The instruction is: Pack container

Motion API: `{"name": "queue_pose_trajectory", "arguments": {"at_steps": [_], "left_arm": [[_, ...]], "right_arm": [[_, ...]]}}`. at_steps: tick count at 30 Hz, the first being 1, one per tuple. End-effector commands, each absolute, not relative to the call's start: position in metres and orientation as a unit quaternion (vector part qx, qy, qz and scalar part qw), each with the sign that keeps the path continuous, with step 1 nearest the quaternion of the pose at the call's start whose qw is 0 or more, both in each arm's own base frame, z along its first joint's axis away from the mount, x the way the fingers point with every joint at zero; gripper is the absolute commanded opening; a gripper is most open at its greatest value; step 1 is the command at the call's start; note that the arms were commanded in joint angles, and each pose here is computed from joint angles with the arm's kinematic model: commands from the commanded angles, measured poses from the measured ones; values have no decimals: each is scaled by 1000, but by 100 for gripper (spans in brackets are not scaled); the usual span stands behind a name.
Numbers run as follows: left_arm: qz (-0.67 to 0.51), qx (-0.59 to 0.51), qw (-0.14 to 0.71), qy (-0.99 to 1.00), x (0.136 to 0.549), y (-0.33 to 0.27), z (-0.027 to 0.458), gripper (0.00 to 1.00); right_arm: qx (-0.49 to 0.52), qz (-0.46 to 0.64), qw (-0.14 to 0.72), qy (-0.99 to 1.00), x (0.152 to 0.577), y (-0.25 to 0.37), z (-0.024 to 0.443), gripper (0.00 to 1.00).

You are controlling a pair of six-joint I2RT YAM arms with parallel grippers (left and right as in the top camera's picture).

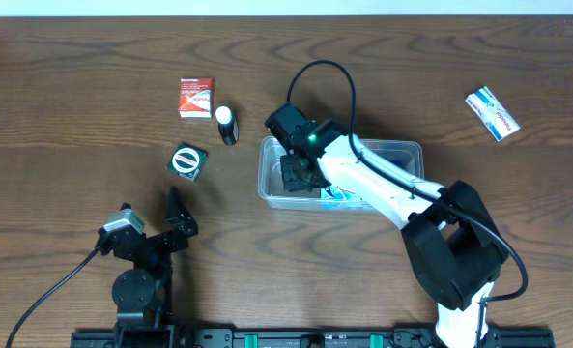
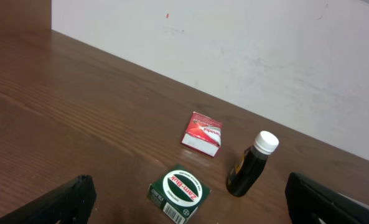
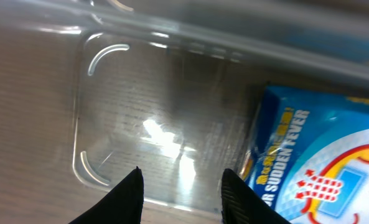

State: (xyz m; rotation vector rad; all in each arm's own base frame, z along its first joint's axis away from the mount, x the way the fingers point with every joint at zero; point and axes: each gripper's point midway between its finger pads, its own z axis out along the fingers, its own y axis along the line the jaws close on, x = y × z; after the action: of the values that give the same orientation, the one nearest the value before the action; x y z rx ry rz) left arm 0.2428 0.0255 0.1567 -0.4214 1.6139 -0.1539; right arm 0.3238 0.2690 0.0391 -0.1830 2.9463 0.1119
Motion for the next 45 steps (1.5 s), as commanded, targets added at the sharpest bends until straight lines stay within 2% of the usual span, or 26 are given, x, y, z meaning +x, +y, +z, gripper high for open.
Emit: {"name": "queue_pose_trajectory", "arguments": {"at_steps": [1,8,11,13,35,37,41,45], "left_arm": [[-52,-188,652,733,242,29,139,98],[-52,-188,652,733,242,29,139,98],[-52,-188,652,733,242,29,139,98],[-52,-188,652,733,242,29,139,98],[-52,-188,652,733,242,29,139,98],[-52,-188,652,733,242,29,139,98],[-52,-188,652,733,242,29,139,98],[-52,-188,652,733,242,29,139,98]], "right_arm": [[-36,19,101,994,321,268,35,40],[3,11,104,995,322,264,35,41],[4,12,104,994,321,264,33,33],[4,10,103,995,320,263,32,31],[5,4,104,995,316,256,17,36],[5,3,104,995,316,256,17,40],[5,3,103,995,316,256,17,54],[5,3,103,995,316,256,17,56]]}}
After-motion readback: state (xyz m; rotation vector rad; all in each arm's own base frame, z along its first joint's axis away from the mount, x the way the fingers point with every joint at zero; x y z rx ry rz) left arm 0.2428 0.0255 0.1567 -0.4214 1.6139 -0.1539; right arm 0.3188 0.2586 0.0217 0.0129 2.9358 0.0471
